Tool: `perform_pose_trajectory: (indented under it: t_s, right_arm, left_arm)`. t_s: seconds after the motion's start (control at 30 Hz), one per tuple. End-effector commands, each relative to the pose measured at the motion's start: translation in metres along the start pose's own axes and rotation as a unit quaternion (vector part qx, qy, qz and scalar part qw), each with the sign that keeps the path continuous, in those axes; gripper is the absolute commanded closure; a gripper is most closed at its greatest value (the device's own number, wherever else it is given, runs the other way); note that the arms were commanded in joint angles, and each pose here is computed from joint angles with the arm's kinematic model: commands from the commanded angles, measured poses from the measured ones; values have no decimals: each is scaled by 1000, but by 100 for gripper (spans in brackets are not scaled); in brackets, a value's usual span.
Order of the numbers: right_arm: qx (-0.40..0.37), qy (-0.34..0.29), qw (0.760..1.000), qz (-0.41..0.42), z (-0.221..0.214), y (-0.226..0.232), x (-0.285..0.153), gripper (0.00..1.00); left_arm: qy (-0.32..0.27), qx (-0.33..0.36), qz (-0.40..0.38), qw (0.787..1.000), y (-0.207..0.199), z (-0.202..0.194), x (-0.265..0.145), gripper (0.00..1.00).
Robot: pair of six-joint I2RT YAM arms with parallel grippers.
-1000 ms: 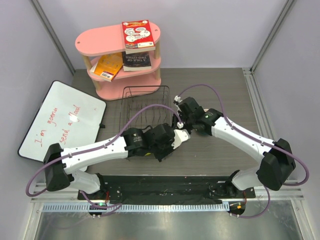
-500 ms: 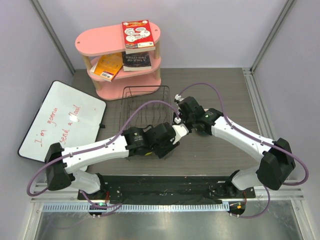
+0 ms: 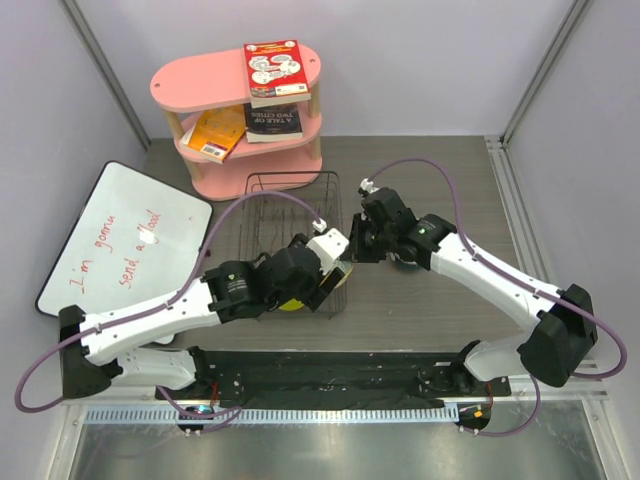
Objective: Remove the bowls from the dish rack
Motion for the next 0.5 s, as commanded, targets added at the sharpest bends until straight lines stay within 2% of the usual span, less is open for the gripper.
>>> perform_pose_trajectory:
  t_s: [0.0,0.1,0.13,0.27,0.47]
  right_arm:
    - [-3,-32,999,-5,13,1,-22,99]
    - [14,-48,999,-15,27,-12,-27,99]
    - [18,-48,999,-19,29,-18,-29,99]
    - [72,-106,990,-61,65,-68,-50,99]
    - [104,-193,968,-126,94,-115,-91,99]
  left_arm:
    - [-62,-54,78,994,32,18,-13,30]
    - [-103,-81,77,988,37,20,-27,30]
    - [-135,-97,78,983,42,26,-40,30]
    - [-166,-134,117,970,60,16,-59,20]
    - [-146,-149,126,970,61,-6,-56,19]
Point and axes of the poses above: each gripper's point midway between its finger pads, its own x axis out along the fingers, its own y axis along the line the jaws close on, z = x × y, the point moved 3 cm from there along -x, back along the fingers, and after that the axes turned 9 degrees about x, right-handed, at the moved point
